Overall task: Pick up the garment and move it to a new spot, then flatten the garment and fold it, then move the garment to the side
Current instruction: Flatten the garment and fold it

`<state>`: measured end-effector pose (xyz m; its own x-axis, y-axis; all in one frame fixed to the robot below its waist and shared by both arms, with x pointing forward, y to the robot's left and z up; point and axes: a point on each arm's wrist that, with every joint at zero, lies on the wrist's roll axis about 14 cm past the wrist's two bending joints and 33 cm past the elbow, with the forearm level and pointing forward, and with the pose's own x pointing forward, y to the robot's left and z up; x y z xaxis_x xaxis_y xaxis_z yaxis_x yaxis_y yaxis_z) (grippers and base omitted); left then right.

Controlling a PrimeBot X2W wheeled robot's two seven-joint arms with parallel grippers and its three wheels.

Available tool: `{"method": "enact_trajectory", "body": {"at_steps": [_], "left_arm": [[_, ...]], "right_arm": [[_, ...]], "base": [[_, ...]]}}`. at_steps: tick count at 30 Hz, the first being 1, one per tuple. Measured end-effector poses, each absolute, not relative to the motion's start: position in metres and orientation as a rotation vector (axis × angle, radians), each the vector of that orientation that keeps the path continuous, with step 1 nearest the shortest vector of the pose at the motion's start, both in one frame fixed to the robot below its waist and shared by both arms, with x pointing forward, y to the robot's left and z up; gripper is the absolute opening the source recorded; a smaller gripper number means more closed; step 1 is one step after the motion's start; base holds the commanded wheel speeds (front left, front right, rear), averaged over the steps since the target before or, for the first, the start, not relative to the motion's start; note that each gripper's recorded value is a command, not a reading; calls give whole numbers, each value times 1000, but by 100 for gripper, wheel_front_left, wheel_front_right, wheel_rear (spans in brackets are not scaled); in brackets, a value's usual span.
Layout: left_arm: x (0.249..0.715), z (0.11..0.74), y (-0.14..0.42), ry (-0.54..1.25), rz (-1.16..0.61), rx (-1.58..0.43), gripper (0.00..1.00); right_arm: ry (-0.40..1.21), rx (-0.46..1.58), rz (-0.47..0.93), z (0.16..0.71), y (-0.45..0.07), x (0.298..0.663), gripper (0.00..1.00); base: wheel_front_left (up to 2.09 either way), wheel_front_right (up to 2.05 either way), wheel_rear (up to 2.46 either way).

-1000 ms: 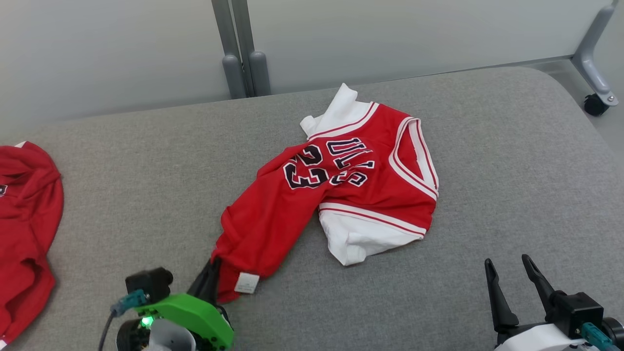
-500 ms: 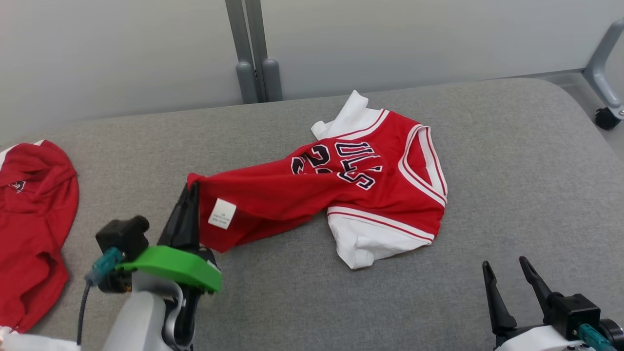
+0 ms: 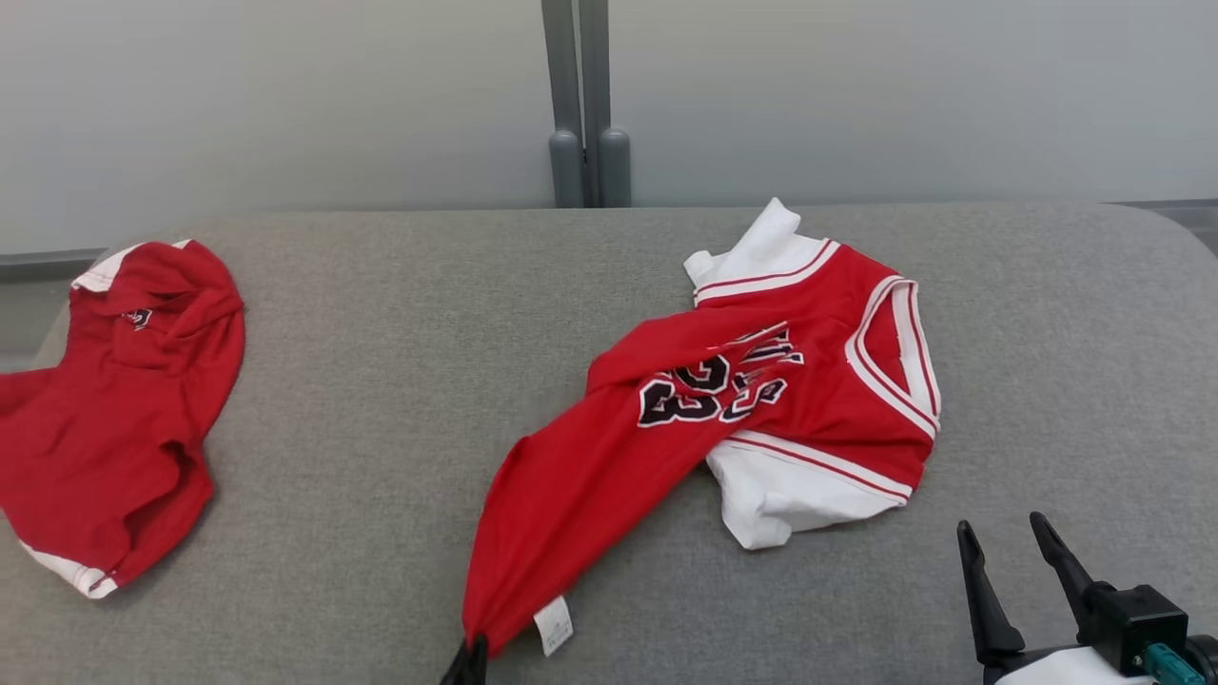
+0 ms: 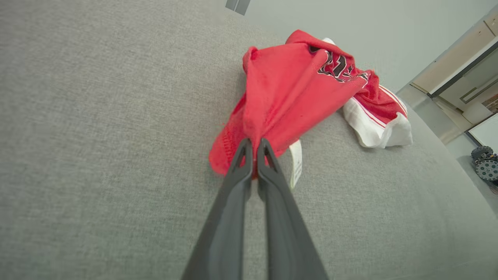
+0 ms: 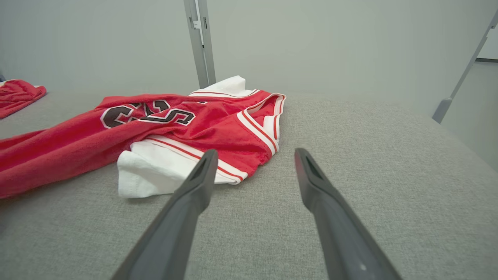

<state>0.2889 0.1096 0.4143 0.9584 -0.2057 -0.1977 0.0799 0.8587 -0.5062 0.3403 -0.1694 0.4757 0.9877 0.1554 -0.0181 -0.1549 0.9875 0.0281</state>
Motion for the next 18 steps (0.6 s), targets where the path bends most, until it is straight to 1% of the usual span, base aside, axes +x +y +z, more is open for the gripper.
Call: {"method": "enact_trajectory", "body": {"at_steps": [4, 8, 9, 10, 12, 14, 16, 18], "left_arm": [[270, 401, 105, 296, -140, -530, 0], [266, 391, 106, 329, -121, -548, 0], [266, 388, 107, 340, -114, -553, 4], [266, 386, 107, 349, -115, -548, 32], [266, 381, 103, 370, -127, -547, 100], [264, 374, 100, 411, -134, -569, 100], [263, 372, 97, 428, -159, -548, 100], [266, 373, 104, 416, -152, -534, 100]], "right_arm": [[19, 29, 196, 476, -156, 345, 100], [23, 35, 226, 475, -145, 347, 100], [23, 35, 233, 475, -143, 348, 100], [24, 36, 237, 475, -141, 348, 100], [25, 35, 242, 475, -140, 347, 100], [22, 32, 238, 476, -142, 347, 100], [16, 28, 227, 477, -146, 347, 100], [13, 23, 216, 478, -151, 346, 100]], "base": [[0, 0, 0], [0, 0, 0], [0, 0, 0], [0, 0, 0], [0, 0, 0], [0, 0, 0], [0, 0, 0], [0, 0, 0]]}}
